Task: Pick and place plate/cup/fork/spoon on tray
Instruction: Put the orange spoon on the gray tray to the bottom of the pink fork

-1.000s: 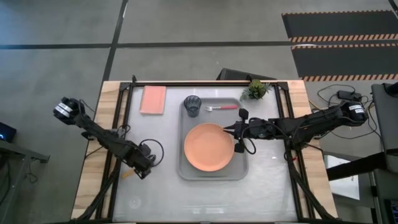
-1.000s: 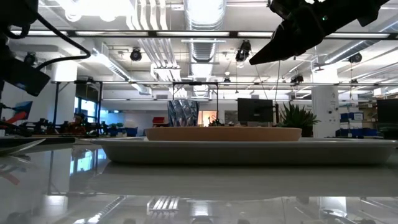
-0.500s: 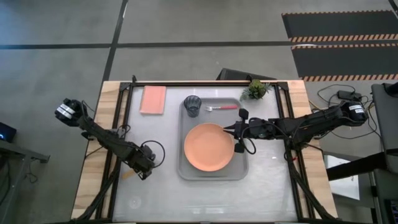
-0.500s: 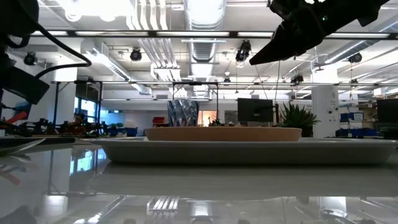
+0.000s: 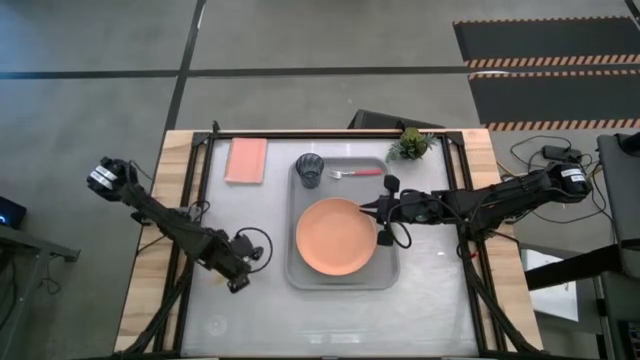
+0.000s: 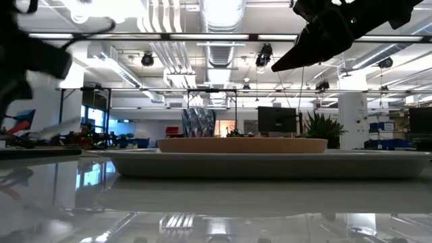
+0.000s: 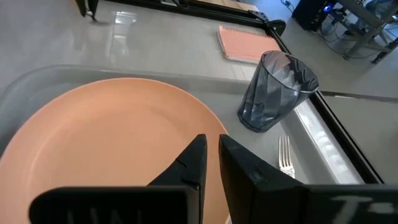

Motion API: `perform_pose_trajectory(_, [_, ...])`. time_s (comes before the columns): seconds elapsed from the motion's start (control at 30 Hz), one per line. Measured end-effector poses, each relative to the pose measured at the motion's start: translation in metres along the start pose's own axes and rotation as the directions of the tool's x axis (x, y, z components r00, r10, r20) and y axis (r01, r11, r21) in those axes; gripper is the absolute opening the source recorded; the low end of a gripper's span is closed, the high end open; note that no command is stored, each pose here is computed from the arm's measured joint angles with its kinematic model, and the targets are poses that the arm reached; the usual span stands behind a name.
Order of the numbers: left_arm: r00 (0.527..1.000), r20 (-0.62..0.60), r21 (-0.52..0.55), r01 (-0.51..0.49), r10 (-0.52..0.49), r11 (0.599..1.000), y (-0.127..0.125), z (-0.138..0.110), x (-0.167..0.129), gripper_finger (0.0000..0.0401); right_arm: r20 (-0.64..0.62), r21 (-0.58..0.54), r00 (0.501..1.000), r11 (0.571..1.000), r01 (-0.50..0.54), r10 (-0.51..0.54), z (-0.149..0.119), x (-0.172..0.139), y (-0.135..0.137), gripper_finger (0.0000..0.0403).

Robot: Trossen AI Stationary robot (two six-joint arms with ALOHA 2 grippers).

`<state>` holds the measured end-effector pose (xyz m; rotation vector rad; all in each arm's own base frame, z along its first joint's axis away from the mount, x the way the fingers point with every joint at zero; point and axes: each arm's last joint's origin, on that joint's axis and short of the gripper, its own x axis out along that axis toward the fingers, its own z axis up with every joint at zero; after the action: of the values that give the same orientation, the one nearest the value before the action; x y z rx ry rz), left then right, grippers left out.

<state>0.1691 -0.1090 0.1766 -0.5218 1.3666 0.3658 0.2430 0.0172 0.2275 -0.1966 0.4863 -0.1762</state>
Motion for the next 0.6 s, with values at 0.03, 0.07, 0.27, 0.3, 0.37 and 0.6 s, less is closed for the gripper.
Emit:
perform_pose_trajectory(0.03, [0.999, 0.033, 0.027, 0.016, -0.017, 0.999, -0.003, 0.003, -0.006, 0.0022, 0.0, 0.0, 1.0, 1.0, 0.0, 0.0, 0.0, 0.0, 0.0, 0.0031])
perform_pose_trajectory(0.07, [0.997, 0.073, 0.056, 0.032, -0.036, 0.998, -0.007, 0.005, -0.013, 0.0022, 0.0, 0.0, 1.0, 1.0, -0.002, 0.002, 0.0, 0.0, 0.0, 0.0031])
perform_pose_trajectory(0.27, [0.933, 0.303, 0.217, 0.131, -0.195, 0.967, -0.029, 0.022, -0.054, 0.0022, 0.004, 0.001, 1.0, 1.0, -0.03, 0.03, 0.0, 0.0, 0.001, 0.0031])
perform_pose_trajectory(0.3, [0.912, 0.34, 0.25, 0.146, -0.228, 0.957, -0.033, 0.025, -0.06, 0.0022, 0.006, 0.001, 0.999, 0.999, -0.04, 0.04, 0.0, 0.0, 0.001, 0.0031])
perform_pose_trajectory(0.37, [0.862, 0.408, 0.326, 0.17, -0.3, 0.93, -0.04, 0.03, -0.07, 0.0022, 0.02, 0.004, 0.998, 0.998, -0.065, 0.065, 0.001, 0.0, 0.002, 0.0031])
perform_pose_trajectory(0.6, [0.618, 0.582, 0.611, 0.096, -0.528, 0.786, -0.063, 0.045, -0.09, 0.0022, 0.114, 0.004, 0.968, 0.974, -0.227, 0.225, 0.009, -0.001, 0.006, 0.0031])
